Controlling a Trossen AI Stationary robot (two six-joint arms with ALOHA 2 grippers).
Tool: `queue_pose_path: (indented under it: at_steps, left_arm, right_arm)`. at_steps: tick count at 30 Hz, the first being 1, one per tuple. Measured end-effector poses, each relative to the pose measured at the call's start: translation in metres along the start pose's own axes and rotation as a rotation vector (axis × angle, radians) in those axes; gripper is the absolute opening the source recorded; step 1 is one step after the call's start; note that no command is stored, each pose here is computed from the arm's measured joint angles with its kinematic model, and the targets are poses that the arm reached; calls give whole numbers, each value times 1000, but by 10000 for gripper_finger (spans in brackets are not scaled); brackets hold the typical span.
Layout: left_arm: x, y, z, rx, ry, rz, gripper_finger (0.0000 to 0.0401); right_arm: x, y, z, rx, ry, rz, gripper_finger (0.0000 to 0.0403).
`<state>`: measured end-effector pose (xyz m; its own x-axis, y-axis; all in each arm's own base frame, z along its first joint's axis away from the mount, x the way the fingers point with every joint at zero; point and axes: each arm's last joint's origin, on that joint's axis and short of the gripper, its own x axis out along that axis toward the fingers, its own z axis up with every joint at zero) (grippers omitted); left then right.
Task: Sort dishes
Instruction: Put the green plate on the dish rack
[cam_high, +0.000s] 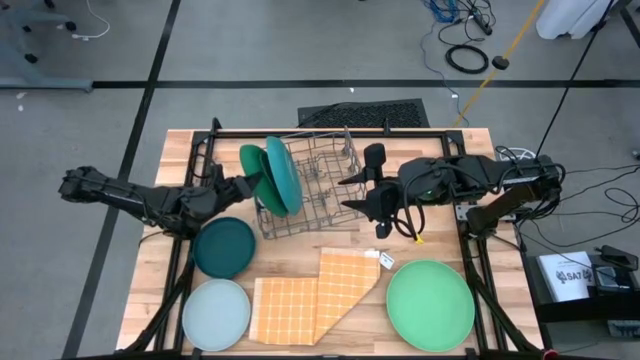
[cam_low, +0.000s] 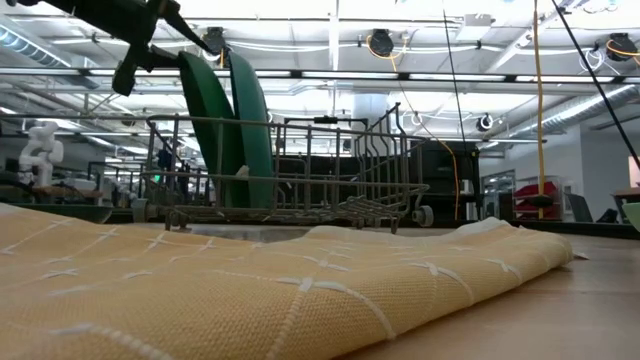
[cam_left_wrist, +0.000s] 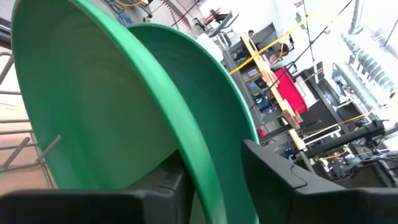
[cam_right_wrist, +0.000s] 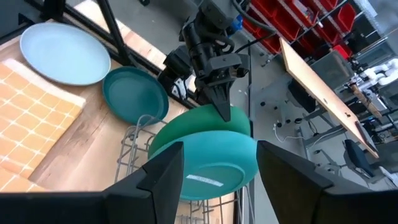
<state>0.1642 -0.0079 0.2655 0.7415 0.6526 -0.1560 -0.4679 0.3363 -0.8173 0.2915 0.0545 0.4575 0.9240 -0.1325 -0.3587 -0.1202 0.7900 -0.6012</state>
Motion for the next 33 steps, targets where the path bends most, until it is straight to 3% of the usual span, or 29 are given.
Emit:
queue_pose_path:
  at_steps: [4,12,18,28,33]
  left_arm:
    - [-4,-1,6,31,-9,-16,161]
    - [-15,-2,22,109,-29,-75,163]
    - [-9,0,23,51,-60,-36,163]
    - [13,3,22,58,-163,56,164]
    - [21,3,26,235,-207,83,164]
  right_arm:
    - [0,0,1,3,-5,-3,194]
    - [0,-1,2,12,-18,-11,194]
    - [0,-3,4,24,-40,-25,194]
    - [17,3,4,15,-24,-18,194]
    - [30,7,4,13,-15,-16,194]
